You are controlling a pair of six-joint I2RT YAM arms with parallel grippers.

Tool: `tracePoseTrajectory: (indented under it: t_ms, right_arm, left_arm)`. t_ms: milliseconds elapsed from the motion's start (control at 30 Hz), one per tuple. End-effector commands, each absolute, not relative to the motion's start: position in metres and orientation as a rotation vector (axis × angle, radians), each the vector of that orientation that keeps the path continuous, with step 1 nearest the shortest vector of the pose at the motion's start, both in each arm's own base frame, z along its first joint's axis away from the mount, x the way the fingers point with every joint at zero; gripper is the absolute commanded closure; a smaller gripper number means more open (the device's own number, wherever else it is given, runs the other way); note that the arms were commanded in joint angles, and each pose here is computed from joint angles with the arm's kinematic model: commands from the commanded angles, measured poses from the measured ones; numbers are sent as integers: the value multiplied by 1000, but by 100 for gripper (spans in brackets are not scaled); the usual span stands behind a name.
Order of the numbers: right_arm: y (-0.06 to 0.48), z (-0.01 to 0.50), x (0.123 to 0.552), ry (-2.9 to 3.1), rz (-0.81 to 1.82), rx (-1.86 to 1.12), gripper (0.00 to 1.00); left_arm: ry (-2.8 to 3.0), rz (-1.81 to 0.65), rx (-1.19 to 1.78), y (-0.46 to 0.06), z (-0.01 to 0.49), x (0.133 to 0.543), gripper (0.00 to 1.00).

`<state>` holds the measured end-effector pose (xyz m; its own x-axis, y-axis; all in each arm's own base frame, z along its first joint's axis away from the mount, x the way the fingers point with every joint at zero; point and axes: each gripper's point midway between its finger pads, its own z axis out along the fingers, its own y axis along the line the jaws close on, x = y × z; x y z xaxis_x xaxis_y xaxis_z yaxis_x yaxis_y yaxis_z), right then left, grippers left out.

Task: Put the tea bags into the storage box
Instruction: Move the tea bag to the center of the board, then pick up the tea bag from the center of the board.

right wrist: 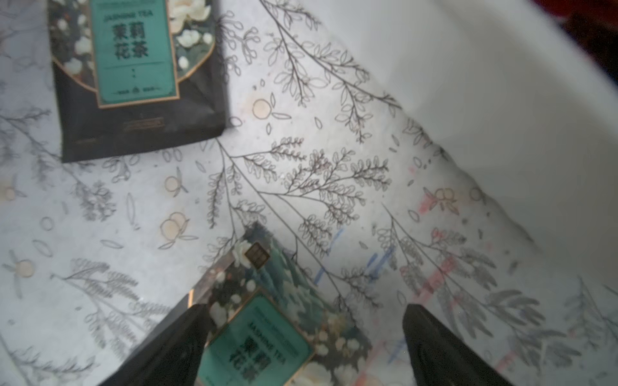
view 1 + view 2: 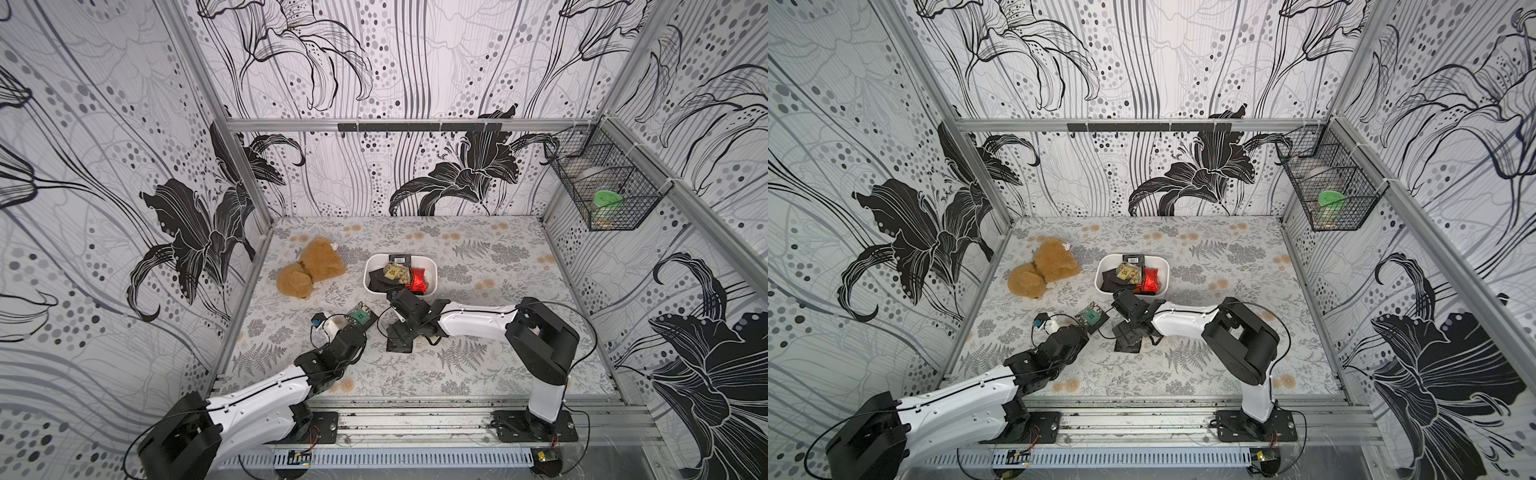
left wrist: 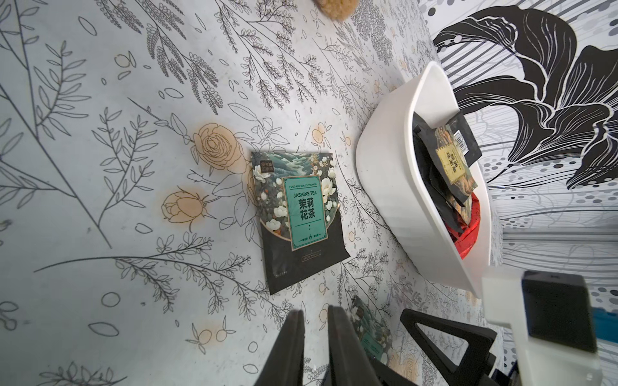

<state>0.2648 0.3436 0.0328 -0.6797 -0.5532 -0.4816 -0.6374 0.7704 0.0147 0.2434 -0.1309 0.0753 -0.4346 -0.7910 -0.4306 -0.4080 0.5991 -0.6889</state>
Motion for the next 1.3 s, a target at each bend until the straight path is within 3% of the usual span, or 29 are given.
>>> tracePoseTrajectory:
  t_ms: [0,467,867,1267]
  right_arm:
    - [343,43,246,2536,276,-896,4]
    - [337,26,232,2593,92,-837,4]
    - [347,3,225,2648,158,-826,2]
    - [337,-4,224,2665,108,-807,50]
  left_arm:
    - [2062,-619,-930,-125,74,241,81]
    - [2047,-637,-921,-122,79,239,81]
    - [2039,-642,-922,-120,80,238,81]
    - [2038,-613,-932,-115,77,237,81]
